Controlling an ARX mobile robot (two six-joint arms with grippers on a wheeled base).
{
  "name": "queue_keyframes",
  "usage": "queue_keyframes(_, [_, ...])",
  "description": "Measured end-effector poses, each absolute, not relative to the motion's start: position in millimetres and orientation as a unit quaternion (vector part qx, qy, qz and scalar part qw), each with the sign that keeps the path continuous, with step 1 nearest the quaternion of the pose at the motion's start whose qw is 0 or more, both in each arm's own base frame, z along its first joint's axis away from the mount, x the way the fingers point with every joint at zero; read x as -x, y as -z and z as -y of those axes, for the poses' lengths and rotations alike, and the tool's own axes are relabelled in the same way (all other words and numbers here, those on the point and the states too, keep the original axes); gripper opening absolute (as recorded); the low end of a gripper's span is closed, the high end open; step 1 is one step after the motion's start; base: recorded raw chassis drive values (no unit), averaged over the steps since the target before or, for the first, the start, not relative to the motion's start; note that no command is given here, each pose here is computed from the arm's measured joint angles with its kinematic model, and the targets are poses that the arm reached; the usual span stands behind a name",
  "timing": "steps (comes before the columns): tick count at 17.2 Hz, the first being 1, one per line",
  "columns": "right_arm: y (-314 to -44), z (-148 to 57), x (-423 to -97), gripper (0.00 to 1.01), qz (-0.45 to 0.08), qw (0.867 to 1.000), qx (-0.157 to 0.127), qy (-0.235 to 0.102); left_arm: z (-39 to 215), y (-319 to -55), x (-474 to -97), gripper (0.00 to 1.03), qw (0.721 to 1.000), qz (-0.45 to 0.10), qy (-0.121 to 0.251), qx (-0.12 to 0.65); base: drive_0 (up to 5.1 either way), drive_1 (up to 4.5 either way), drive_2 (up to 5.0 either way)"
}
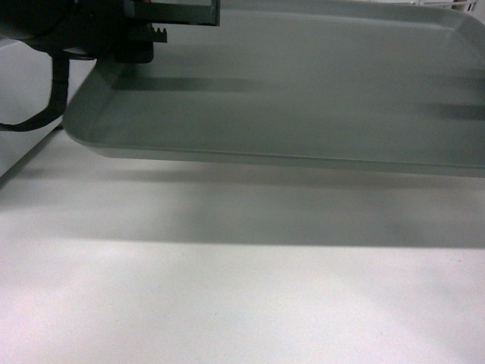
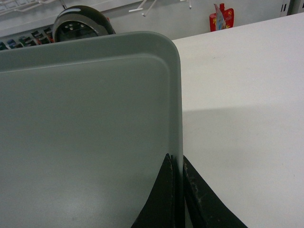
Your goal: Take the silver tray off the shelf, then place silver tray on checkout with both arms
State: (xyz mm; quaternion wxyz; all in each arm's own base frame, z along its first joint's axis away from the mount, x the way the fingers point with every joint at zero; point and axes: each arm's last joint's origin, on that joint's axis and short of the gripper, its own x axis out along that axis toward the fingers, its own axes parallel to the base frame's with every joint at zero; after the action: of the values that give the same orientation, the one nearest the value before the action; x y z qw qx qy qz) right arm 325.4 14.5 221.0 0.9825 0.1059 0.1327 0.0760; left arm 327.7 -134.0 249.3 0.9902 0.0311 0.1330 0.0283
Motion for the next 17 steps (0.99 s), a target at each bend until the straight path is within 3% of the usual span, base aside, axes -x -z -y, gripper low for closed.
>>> queue_keyframes(5, [-215,-8,-367,0.02,-0.192,0.975,-0.081,-0.075,146,-229,-368,0.03,0.978,-0.208,-0.021,-0.017,0.0,4.15,-4.1])
queue_keyframes(8, [-191,-8,-394,0.02,-0.243,0.965,-0.064,-0.073,149,-201,-389,0.03,0.964,-0.261,-0.031,-0.027,0.0,4.15,-4.1])
queue_keyframes(17, [-172,-15,-406,0.02,-0.253,0.964,-0.052,-0.071,148,-186,-395,0.03,0.958,-0.282,-0.042,-0.031,0.0,4.15,-4.1])
